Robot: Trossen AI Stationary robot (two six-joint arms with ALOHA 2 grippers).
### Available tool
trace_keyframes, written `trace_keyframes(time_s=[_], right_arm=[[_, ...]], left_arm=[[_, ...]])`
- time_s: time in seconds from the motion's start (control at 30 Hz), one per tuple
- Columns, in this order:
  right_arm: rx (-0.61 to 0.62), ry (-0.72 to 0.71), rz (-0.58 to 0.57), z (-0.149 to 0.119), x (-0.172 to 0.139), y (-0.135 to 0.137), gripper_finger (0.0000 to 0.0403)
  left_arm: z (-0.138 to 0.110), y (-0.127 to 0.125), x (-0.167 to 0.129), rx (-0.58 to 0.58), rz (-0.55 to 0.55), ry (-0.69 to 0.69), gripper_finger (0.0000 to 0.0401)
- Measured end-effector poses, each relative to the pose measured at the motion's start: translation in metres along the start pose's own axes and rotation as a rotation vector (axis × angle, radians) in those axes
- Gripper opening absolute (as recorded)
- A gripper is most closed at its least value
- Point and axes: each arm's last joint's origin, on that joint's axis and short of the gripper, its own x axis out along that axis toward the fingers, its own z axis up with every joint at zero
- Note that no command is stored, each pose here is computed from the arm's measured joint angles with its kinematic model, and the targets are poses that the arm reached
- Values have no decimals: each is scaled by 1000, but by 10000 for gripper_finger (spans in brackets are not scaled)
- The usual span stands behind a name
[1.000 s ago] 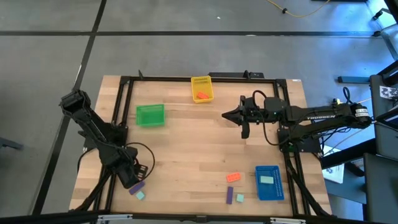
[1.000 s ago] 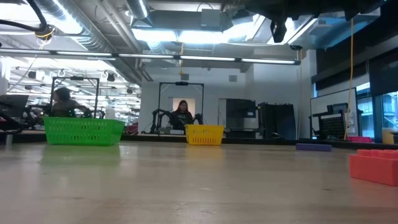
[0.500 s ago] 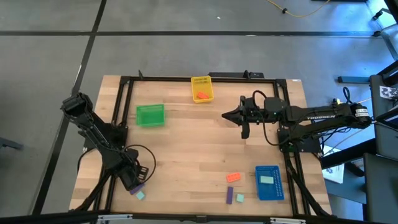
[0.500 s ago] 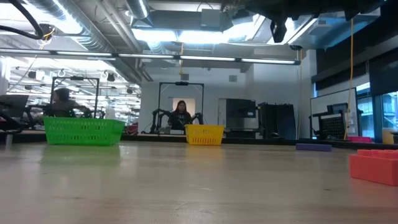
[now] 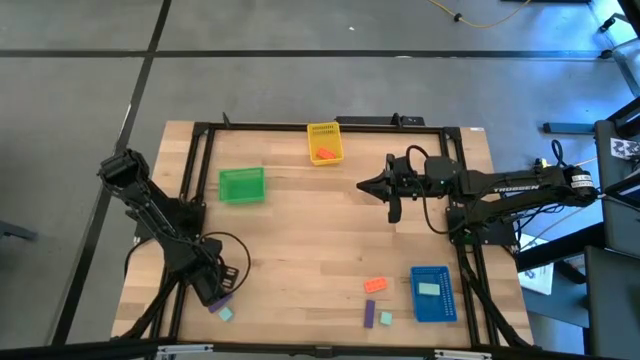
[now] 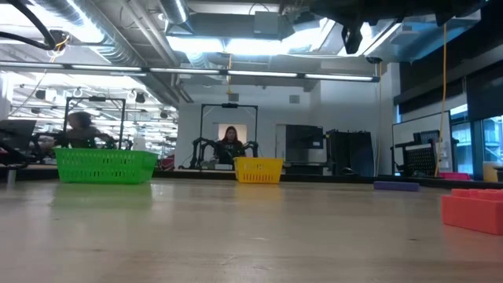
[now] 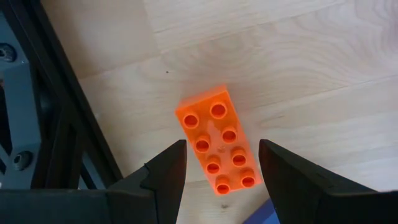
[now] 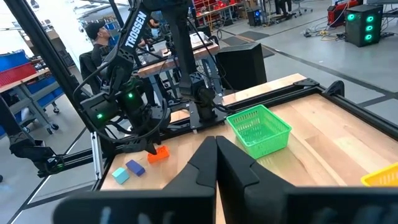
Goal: Sort & place blocks by color
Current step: Put the left orange game piece into the yellow bin
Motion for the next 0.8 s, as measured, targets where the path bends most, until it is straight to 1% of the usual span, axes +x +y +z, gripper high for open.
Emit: trace_keyframes(time_s=[0.8], right_arm=[[1, -3, -2, 0, 0, 0, 1]], left_arm=[[1, 2, 9, 7, -26, 2, 193]])
